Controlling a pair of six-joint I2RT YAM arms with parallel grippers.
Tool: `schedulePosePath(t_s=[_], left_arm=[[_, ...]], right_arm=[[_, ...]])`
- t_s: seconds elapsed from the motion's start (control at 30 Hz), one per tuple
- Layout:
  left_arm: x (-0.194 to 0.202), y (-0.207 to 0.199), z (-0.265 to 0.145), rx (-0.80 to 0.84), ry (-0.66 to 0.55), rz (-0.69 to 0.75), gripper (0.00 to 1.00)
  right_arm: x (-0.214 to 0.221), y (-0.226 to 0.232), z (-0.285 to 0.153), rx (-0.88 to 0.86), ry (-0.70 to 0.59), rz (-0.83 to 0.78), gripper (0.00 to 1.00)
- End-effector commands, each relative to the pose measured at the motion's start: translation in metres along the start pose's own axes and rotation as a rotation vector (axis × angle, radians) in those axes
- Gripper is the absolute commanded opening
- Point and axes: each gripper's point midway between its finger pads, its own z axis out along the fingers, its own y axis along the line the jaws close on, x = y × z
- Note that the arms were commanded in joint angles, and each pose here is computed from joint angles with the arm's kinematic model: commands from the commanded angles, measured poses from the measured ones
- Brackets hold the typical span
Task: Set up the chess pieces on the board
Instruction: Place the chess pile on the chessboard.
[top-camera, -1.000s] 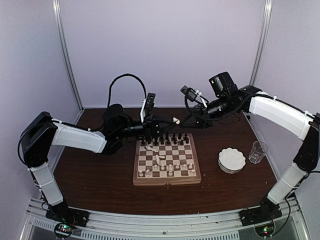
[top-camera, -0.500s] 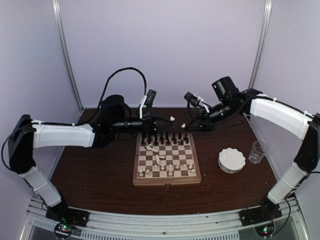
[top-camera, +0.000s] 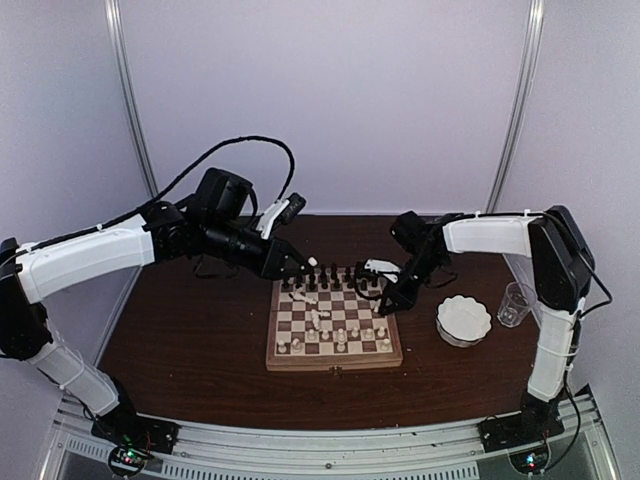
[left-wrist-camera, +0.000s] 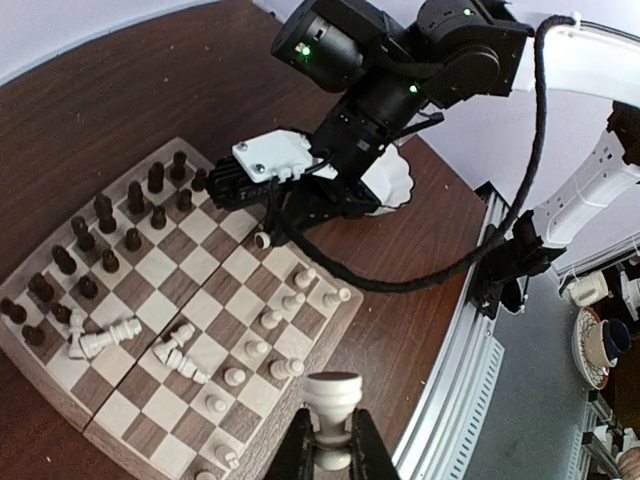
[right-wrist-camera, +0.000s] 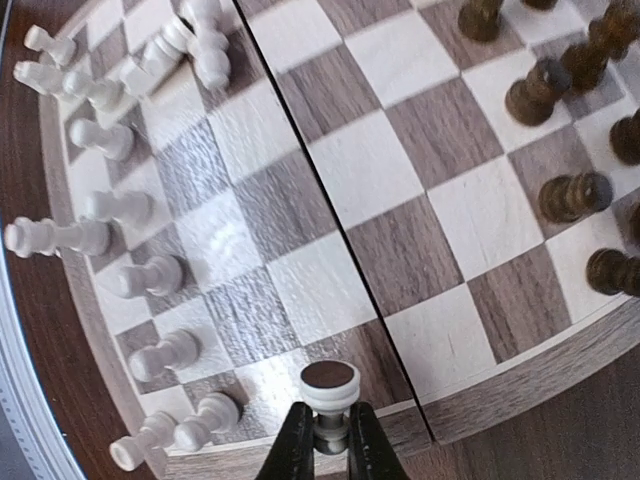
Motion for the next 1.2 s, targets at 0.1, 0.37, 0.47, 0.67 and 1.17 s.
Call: schedulePosePath(t_s=[0.1,0.37,0.47,0.67,1.17], left_arm=[[0.031,0.006,-0.01,-0.065,0.176,-0.058,0.06],[0.029,0.005,-0.01,-0.059,0.164,-0.072,0.06],[0.028,0.004,-0.008,-0.052,0.167,-0.073,0.06],[0.025,-0.004,0.004,0.021,0.179,-0.082,0.06],[0.014,-0.076,0.036,0.526,0.228,-0.174,0.06]], right_arm=[[0.0,-0.017,0.007,0.083,0.078,-0.031,0.1],[-0.002,-0.017,0.008,0.082,0.076,-0.014,0.25],[-0.012,-0.01,-0.009,0.078,0.034,-0.018,0.3],[-0.043,0.028,-0.079,0.044,-0.126,-0.076,0.34],[-0.052,0.145,-0.173,-0.088,-0.343,-0.58,0.54]])
